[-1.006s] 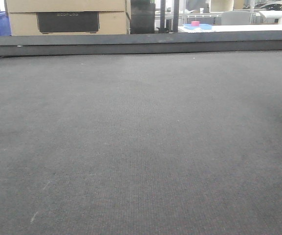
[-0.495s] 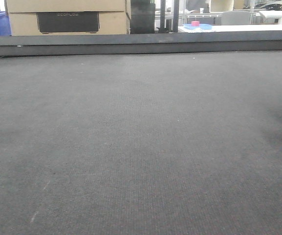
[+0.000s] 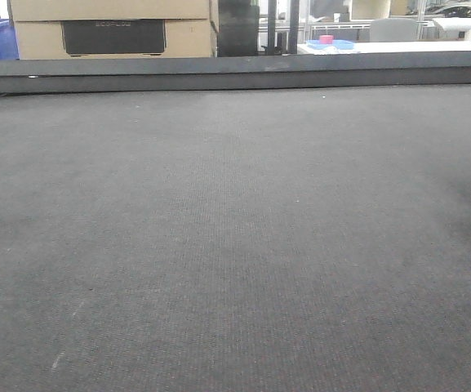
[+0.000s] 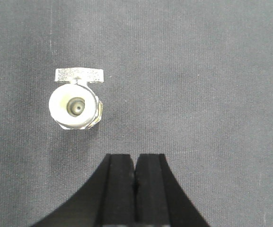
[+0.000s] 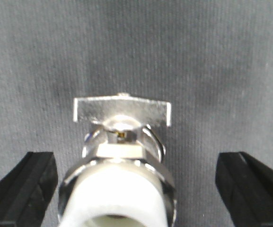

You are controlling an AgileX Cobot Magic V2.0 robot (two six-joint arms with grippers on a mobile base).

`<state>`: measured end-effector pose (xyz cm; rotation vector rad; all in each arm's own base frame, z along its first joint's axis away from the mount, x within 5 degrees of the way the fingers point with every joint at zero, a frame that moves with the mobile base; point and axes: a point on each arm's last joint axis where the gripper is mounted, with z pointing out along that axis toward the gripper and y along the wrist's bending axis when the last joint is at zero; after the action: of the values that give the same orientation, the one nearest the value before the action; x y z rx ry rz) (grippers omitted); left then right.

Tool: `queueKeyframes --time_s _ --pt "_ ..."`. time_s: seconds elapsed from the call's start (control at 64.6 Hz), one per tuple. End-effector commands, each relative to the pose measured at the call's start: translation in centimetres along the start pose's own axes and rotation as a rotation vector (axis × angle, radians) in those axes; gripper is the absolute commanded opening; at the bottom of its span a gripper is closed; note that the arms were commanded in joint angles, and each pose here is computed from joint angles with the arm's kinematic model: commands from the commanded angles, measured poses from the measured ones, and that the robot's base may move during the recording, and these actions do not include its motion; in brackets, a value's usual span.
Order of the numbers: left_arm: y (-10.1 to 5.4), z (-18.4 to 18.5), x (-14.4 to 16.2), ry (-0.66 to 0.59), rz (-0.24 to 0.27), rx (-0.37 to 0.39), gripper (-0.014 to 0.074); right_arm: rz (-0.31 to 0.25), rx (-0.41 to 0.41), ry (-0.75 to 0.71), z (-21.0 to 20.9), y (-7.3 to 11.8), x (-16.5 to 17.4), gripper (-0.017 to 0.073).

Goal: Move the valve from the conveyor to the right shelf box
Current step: 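Close the right gripper around the valve body, then lower the left gripper onto the second valve and close it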

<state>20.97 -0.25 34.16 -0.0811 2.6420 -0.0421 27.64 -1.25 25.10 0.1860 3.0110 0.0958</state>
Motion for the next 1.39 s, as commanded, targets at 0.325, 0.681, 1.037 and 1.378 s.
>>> queueKeyframes --time_s 0.325,0.681,1.037,1.378 --pt "-0.08 -0.21 -0.25 -0.014 -0.017 0.011 -0.0111 -0.015 0.010 0.019 0.97 0.53 0.60 0.0569" --pt "-0.08 -0.21 -0.27 -0.016 -0.017 0.011 -0.0111 -0.025 0.008 0.000 0.99 0.79 0.45 0.0569" --pt "-0.09 -0.21 -0.27 -0.016 -0.019 0.013 -0.0111 0.002 0.007 -0.013 0.99 0.80 0.33 0.0400" --pt "-0.35 -0.76 -0.31 0.005 -0.058 0.047 -0.0111 -0.001 0.011 0.001 0.15 0.82 0.40 -0.0158"
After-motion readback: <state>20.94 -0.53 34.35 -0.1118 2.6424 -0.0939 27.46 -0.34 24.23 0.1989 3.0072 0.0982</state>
